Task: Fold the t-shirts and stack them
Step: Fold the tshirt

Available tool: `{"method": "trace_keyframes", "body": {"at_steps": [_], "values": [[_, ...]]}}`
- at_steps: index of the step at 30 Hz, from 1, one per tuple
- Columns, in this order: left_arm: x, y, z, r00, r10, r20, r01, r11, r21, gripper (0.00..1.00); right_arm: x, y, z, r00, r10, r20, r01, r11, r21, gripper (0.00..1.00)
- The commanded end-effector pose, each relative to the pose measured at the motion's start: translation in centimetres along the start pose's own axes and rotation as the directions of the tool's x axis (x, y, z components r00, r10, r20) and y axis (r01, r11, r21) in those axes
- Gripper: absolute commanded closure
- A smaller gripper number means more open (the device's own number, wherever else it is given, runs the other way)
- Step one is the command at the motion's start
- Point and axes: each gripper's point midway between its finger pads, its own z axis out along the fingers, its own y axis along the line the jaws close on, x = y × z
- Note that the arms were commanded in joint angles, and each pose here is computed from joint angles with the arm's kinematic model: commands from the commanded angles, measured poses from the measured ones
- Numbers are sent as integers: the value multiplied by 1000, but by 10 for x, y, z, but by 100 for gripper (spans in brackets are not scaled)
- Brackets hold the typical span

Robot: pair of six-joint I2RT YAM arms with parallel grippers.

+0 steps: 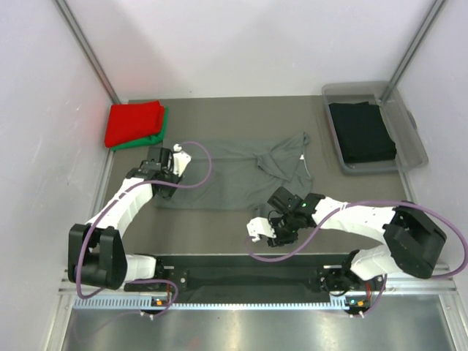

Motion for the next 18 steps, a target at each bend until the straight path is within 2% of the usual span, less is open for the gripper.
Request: {"method": "trace_keyframes", "body": {"at_steps": [1, 6, 7, 11, 13, 14, 16, 18], "values": [[-11, 9, -5, 998, -24, 62, 26, 999, -36, 51, -13, -13, -1, 999, -44, 19, 43, 998, 42, 59], [-6, 9, -4, 998, -25, 51, 27, 999, -35, 51, -10, -16, 3, 999, -40, 3, 39, 998, 58, 61], [-4, 9, -3, 999, -22, 45, 24, 999, -36, 51, -8, -16, 5, 999, -36, -4, 36, 998, 51, 71], [4, 15, -5, 999, -36, 35, 37, 999, -36, 49, -8, -16, 4, 1000, -27, -13, 28, 999, 38, 98], [8, 11, -11, 998, -63, 19, 62, 998, 25, 43, -12, -20, -3, 999, -32, -5, 33, 997, 70, 100], [14, 17, -13, 996, -93, -4, 94, 995, 31, 43, -14, -21, -6, 1000, -29, -2, 29, 996, 84, 100], [8, 5, -16, 992, -130, -5, 129, 982, 137, 43, -14, -26, -13, 1000, -29, -3, 29, 992, 119, 100], [25, 6, -18, 976, -205, -70, 214, 961, 173, 43, -14, -28, -19, 1000, -23, 5, 23, 989, 147, 100]]}}
